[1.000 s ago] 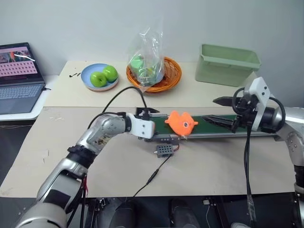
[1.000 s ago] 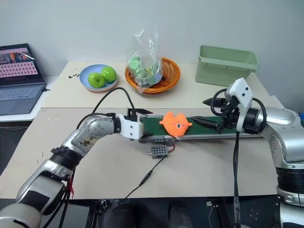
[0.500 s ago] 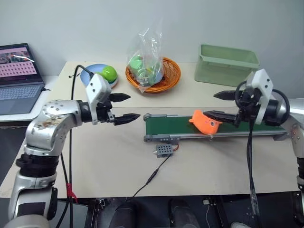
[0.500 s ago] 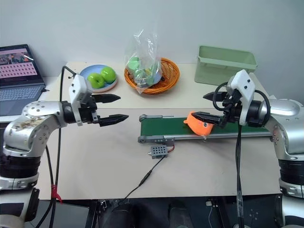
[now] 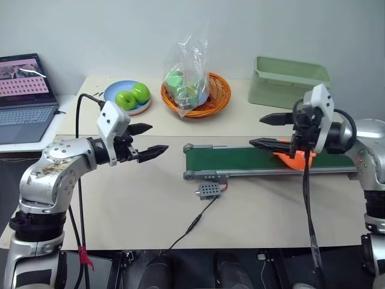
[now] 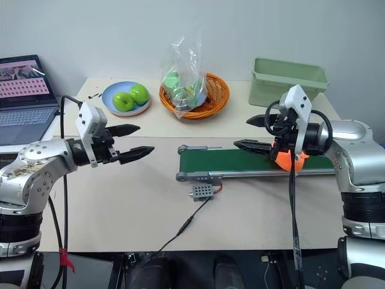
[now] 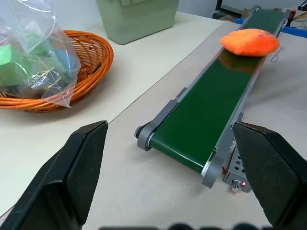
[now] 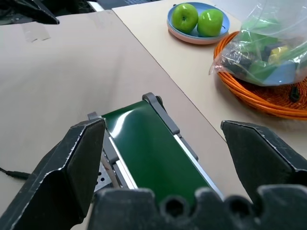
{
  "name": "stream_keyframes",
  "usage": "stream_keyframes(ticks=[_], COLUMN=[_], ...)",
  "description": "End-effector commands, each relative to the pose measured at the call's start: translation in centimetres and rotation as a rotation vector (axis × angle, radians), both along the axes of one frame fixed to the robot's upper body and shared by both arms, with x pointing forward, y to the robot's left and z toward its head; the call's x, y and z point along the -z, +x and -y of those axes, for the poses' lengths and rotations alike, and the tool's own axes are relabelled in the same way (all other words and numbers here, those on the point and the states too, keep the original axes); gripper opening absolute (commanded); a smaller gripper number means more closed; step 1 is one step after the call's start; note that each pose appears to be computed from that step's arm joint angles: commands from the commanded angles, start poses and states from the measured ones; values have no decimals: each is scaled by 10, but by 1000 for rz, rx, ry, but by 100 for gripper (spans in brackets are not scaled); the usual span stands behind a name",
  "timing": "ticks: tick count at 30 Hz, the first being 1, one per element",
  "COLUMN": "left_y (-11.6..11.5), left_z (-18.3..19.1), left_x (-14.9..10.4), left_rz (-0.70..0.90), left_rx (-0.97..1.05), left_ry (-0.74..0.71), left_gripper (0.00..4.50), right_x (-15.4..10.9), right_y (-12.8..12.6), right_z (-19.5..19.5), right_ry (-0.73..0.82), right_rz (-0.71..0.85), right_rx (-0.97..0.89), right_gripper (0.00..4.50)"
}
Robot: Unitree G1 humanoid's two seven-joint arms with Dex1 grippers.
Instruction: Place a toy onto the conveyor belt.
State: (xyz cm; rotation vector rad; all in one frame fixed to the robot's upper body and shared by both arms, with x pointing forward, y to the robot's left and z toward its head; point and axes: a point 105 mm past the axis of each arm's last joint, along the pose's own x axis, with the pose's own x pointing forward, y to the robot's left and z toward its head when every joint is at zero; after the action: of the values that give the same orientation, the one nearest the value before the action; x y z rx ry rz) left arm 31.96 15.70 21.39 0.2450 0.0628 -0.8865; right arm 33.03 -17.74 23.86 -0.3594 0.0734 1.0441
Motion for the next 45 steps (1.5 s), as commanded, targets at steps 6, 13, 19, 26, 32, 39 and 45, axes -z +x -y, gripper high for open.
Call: stream_keyframes(ticks=[6,13,19,26,32,39,45], left_y=[-2,2,3,5,1,2,3], left_z=[2,0,2,11,25,27,24], left_x=[-16,-25,-29,-34,-40,-40,-41], left_rz=[72,97,100,118,102,98,95], left_rx=[-14,-27,-20,2,67,78,77], left_ry=[4,-13,-42,-59,-102,-102,-101], left_gripper=[440,440,440,440,440,440,440], right_x=[-17,-17,-18,-25,-27,-27,-27], right_y=[-1,-1,-1,-1,-2,-3,-4], right_z=[1,1,1,0,0,2,2], right_ry=[0,8,12,43,42,40,34], right_rz=[73,76,81,94,98,98,93], right_rx=[-12,-7,-1,-4,-6,-1,-4], right_gripper=[450,450,450,450,450,450,450])
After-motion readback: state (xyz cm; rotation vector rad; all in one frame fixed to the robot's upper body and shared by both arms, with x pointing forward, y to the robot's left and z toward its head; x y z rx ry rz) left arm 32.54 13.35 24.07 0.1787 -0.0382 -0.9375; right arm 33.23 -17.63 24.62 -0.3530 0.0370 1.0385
